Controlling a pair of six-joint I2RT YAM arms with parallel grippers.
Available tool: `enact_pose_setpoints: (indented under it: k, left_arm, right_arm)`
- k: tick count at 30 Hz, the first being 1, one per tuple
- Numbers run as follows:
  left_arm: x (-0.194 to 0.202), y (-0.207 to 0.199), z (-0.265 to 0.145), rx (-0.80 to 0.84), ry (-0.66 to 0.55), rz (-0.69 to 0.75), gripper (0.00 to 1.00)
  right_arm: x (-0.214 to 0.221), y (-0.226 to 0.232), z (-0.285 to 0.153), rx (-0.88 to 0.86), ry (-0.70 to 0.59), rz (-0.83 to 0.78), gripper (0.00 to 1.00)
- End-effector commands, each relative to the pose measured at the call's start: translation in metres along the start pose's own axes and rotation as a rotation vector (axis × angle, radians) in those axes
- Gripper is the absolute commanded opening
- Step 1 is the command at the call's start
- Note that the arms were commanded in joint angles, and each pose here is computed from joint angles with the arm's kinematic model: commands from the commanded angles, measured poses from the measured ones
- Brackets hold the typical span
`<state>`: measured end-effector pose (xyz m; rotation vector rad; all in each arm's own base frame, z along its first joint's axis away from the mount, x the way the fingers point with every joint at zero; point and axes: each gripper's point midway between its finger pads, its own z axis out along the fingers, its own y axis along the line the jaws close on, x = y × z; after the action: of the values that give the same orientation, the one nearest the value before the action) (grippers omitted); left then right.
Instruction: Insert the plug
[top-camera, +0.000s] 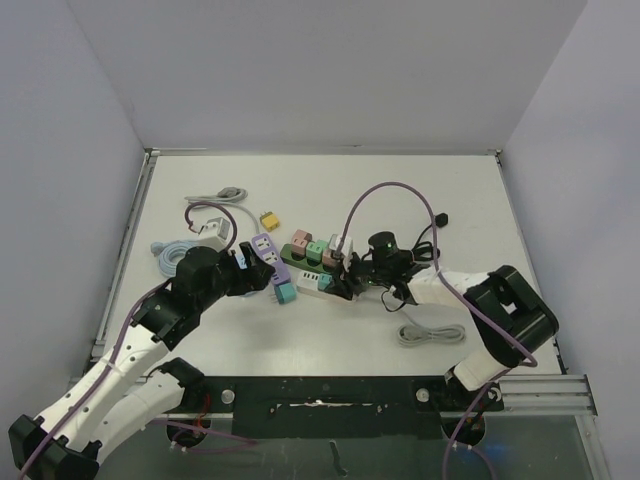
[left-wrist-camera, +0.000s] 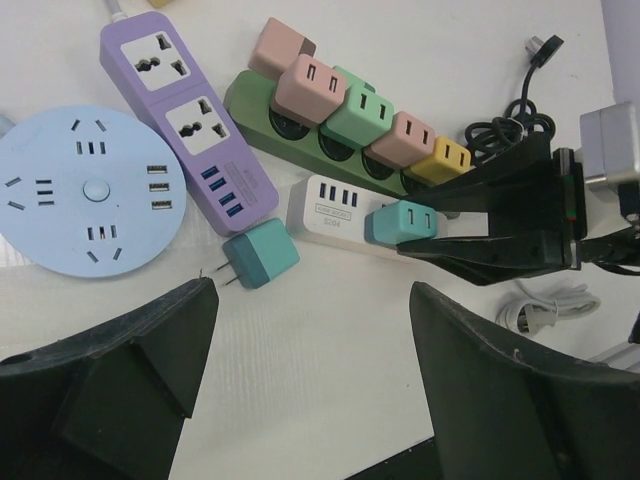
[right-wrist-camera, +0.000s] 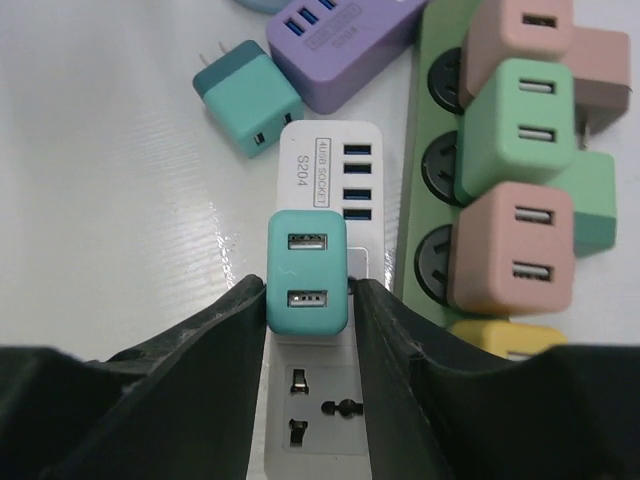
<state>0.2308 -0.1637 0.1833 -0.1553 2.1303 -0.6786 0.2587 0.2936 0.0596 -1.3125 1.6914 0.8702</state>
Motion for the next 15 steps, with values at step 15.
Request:
enact_pose_setpoints:
  k: [15]
  left_arm:
    - [0.078, 0.023, 0.053, -0.034, 0.236, 0.035, 0.77]
  right_arm:
    - [-0.121, -0.012, -0.075, 0.359, -0.285, 0.426, 0.69]
